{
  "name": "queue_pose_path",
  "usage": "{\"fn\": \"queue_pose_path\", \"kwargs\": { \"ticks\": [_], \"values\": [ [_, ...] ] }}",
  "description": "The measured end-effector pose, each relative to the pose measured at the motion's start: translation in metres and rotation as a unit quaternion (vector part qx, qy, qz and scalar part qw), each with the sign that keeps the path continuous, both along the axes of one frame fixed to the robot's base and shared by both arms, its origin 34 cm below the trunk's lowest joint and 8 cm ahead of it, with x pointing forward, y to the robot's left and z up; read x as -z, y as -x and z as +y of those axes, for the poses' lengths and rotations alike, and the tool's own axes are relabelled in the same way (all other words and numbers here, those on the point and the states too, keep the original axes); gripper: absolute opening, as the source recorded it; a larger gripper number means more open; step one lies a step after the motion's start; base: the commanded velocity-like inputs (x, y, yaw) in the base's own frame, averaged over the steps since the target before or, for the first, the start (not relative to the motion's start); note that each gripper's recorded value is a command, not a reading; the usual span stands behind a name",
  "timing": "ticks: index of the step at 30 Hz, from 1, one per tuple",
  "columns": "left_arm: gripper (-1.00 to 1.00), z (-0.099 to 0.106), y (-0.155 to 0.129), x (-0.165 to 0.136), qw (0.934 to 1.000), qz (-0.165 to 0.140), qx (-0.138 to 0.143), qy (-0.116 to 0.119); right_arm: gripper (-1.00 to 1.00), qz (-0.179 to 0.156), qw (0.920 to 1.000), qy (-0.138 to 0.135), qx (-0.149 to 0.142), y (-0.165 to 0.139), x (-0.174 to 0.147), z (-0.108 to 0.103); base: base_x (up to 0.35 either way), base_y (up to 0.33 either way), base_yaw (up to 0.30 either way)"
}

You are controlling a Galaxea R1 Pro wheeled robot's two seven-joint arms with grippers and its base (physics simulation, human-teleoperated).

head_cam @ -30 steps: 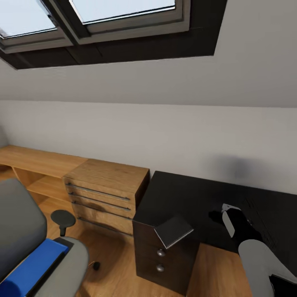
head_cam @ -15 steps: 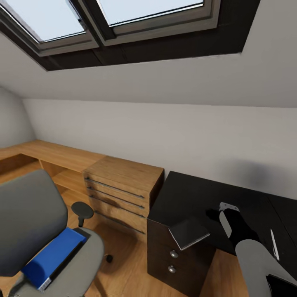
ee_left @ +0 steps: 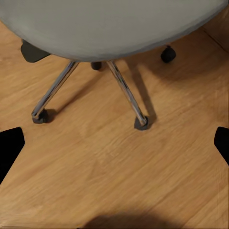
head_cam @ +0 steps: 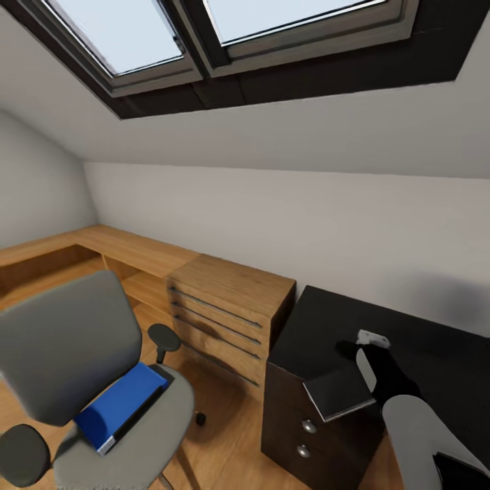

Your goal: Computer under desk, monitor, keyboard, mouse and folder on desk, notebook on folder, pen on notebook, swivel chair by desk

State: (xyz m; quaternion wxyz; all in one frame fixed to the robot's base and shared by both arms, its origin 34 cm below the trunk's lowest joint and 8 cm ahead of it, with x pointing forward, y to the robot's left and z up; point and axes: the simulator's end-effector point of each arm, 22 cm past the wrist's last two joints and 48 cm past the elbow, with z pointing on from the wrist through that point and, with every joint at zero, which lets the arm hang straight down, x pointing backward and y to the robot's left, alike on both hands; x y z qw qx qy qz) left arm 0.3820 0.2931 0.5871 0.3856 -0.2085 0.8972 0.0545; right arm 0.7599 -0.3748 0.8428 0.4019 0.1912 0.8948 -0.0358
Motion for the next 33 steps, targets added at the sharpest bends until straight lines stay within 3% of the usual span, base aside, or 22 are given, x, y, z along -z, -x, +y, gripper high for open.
{"fn": "queue_pose_path", "kwargs": {
  "ticks": [10,22,33],
  "values": [
    [1.0,0.001,0.0,0.0,1.0,0.0,0.0,-0.001,1.0,-0.002,1.0,-0.003,-0.004,0.0,0.004,0.009,0.0,0.0,0.257],
    [1.0,0.003,0.002,0.001,1.0,0.003,-0.001,-0.002,1.0,-0.036,0.9993,0.004,-0.003,-0.005,0.016,0.02,0.0,0.0,0.261],
    [1.0,0.006,0.004,0.003,1.0,0.007,-0.001,-0.004,1.0,-0.028,0.9996,-0.003,-0.009,-0.002,0.028,0.032,0.0,0.0,0.26]
  ]
}}
